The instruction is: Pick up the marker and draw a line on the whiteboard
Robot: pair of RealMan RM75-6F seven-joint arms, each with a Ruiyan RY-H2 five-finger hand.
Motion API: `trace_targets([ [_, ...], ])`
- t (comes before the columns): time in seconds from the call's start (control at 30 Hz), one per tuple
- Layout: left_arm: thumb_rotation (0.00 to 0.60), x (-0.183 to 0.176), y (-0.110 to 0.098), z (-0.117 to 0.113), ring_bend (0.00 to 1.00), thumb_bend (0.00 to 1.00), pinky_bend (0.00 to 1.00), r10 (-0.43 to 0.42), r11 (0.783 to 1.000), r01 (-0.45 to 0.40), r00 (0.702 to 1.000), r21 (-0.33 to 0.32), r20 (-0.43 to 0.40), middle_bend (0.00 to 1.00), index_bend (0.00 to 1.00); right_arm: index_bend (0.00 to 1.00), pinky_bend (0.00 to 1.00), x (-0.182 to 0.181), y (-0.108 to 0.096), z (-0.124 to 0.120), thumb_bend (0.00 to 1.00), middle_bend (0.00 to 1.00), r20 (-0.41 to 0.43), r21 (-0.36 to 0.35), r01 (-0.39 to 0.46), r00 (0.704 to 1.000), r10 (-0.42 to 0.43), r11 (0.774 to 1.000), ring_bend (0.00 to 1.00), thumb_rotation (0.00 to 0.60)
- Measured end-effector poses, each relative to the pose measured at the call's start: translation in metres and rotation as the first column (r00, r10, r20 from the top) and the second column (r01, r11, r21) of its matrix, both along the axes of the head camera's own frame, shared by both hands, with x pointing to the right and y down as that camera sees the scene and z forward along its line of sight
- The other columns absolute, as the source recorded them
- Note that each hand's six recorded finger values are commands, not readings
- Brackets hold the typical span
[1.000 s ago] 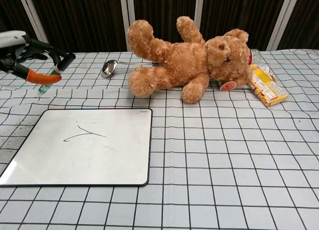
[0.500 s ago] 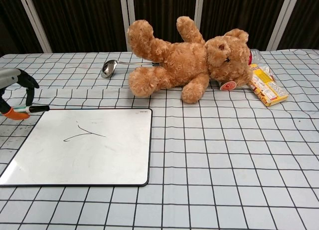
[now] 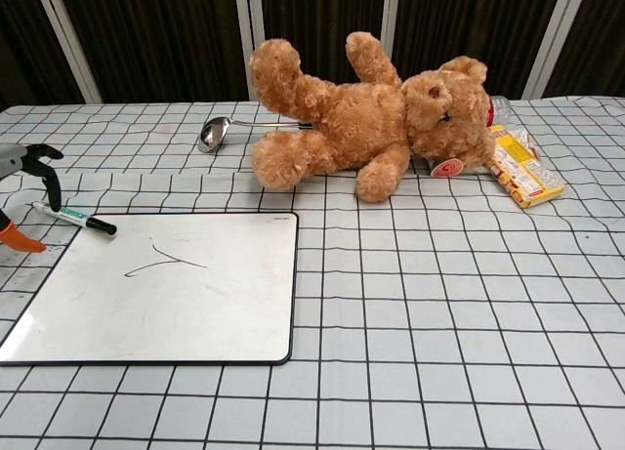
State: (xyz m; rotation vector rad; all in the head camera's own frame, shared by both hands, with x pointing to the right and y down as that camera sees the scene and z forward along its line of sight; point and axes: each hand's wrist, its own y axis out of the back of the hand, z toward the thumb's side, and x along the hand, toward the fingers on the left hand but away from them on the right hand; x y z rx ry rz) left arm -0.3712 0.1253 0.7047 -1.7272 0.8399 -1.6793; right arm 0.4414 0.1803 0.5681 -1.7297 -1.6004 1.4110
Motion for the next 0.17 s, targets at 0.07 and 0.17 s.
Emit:
trace_targets([
  [0.07, 0.6, 0.0, 0.002, -0.004, 0.0, 0.09, 0.0, -0.019, 1.0, 0.018, 1.0, -0.003, -0.024, 0.0, 0.02, 0.0, 0.0, 0.0, 0.0, 0.0, 0.21, 0.0, 0.001, -0.001, 0.0, 1.0, 0.0, 1.0, 0.0, 0.6],
  [0.17, 0.6, 0.0, 0.006, -0.014, 0.0, 0.06, 0.0, -0.046, 0.999, 0.047, 0.997, 0.001, -0.067, 0.0, 0.0, 0.0, 0.0, 0.0, 0.0, 0.0, 0.21, 0.0, 0.0, -0.001, 0.005, 1.0, -0.005, 1.0, 0.0, 0.6],
])
